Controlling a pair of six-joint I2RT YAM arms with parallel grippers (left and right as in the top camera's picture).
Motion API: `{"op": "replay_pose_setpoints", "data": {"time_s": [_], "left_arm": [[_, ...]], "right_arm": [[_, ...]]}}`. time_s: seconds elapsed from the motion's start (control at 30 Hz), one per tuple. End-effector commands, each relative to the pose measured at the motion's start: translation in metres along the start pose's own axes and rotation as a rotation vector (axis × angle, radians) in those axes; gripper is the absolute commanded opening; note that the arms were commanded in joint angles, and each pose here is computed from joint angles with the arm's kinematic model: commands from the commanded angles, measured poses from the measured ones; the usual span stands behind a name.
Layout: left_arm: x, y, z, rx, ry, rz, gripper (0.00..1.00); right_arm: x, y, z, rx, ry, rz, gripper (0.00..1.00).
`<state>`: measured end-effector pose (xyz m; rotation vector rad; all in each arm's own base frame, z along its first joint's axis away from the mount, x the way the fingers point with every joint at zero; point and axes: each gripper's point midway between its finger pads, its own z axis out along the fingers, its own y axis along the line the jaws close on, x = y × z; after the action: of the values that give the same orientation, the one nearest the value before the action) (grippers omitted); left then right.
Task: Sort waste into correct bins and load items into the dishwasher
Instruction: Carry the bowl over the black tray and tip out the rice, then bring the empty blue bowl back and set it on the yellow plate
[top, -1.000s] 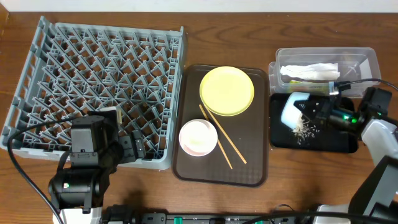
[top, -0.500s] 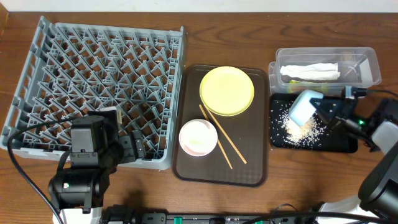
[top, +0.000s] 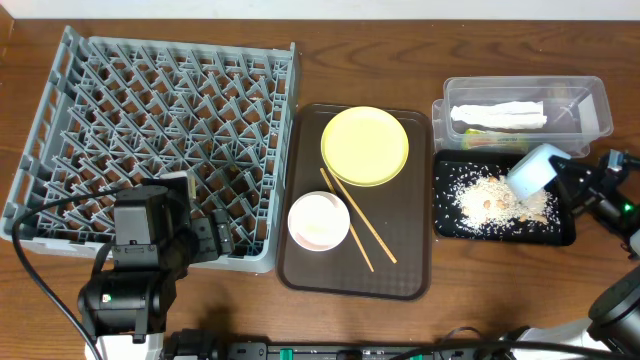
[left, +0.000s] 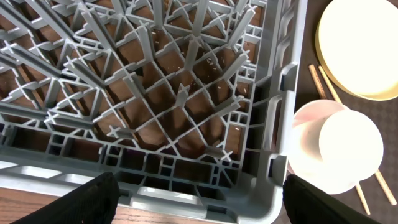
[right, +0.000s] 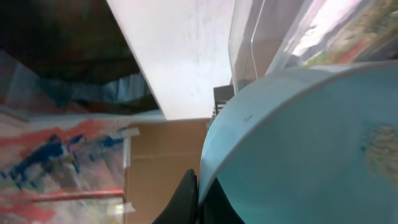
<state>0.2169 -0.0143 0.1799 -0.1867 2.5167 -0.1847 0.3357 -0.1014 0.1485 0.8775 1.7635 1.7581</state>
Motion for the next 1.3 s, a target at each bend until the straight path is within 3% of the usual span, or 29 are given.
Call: {"op": "replay_pose_setpoints", "data": {"time_s": [0.0, 0.53, 0.7, 0.8, 0.93, 1.27], "left_arm": [[-0.007, -0.001, -0.006, 0.0, -0.023, -0.005, 0.87], [-0.007, -0.001, -0.006, 0.0, -0.023, -0.005, 0.87], [-0.007, -0.001, -0.006, 0.0, -0.023, -0.005, 0.87], [-0.007, -0.001, -0.006, 0.0, -0.023, -0.005, 0.87], [-0.007, -0.001, -0.006, 0.0, -0.023, -0.005, 0.87], [-0.007, -0.001, -0.006, 0.0, -0.023, -0.005, 0.87]], "right_arm": [[0.001, 0.004, -0.004, -0.033, 0.009, 0.045, 0.01], [0.03, -0.014, 0.043, 0.07, 0.124, 0.051, 0.01], [0.053, 0.005, 0.061, -0.035, 0.245, -0.191, 0.01], [0.05, -0.013, 0.067, 0.076, 0.21, -0.101, 0.01], [0.062, 0.007, 0.069, -0.04, 0.277, -0.234, 0.01], [0.063, -0.049, 0.075, 0.274, 0.211, -0.108, 0.01]]}}
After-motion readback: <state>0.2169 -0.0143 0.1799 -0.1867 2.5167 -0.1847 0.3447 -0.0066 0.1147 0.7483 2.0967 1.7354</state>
